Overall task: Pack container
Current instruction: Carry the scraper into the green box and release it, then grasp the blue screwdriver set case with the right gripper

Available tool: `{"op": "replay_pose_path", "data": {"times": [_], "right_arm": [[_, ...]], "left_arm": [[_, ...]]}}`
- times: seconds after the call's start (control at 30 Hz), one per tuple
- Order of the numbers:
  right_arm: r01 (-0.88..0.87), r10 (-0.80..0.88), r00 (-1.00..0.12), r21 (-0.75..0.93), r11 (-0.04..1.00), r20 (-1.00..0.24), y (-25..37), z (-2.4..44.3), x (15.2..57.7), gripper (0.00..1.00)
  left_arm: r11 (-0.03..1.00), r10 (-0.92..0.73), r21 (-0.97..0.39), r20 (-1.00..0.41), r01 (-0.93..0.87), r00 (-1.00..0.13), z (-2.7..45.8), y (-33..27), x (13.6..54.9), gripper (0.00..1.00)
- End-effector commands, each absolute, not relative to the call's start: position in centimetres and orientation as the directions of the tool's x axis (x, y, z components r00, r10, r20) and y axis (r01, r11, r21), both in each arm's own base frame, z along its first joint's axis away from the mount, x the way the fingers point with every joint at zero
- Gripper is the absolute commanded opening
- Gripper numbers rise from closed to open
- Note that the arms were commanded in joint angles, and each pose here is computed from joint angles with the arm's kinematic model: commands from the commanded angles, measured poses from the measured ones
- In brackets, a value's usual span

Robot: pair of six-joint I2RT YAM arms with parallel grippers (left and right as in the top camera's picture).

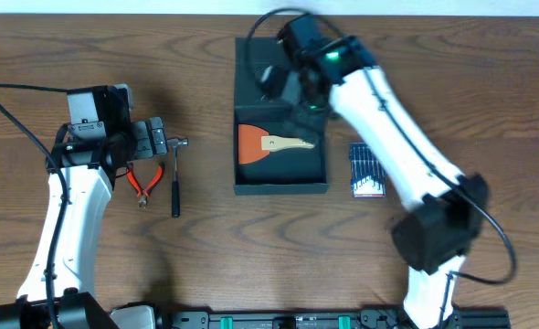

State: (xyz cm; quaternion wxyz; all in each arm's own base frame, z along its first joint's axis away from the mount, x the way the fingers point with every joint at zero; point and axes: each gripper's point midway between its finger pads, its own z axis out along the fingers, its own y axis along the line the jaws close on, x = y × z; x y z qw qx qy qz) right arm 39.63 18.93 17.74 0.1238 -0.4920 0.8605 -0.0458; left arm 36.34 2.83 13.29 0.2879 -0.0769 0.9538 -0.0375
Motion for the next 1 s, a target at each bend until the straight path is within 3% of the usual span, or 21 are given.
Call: {"op": "replay_pose_path", "data": {"times": [0.0,0.17,0.33,0.5,0.8,0.97], "right_arm": [[-0.565,-0.581,-0.791,-0.134,0.814,-0.193,13.6,18.1,40.6,0.99],[-0.173,-0.167,-0.978,0.039,0.984,-0.123,7.9,14.7,40.3,0.99],[0.049,0.048,-0.999,0.037,0.998,0.017,5.7,8.8,37.6,0.99],[0.071,0.069,-0.994,0.023,0.997,0.090,6.1,4.1,34.9,0.99],[0.099,0.097,-0.992,0.022,0.995,0.084,6.2,-0.4,33.3,0.99],[0.101,0.097,-0.993,0.043,0.994,0.068,6.4,-1.6,33.2,0.87]], "left_arm": [[0.987,-0.162,-0.106,-0.556,-0.124,-0.816,13.9,3.2,36.8,0.98],[0.987,-0.162,-0.106,-0.556,-0.124,-0.816,13.9,3.2,36.8,0.98],[0.987,-0.162,-0.106,-0.556,-0.124,-0.815,13.9,3.2,36.8,0.98],[0.987,-0.162,-0.106,-0.556,-0.124,-0.816,13.9,3.2,36.8,0.98],[0.987,-0.162,-0.106,-0.556,-0.124,-0.816,13.9,3.2,36.8,0.98],[0.987,-0.162,-0.106,-0.556,-0.124,-0.816,13.9,3.2,36.8,0.98]]}}
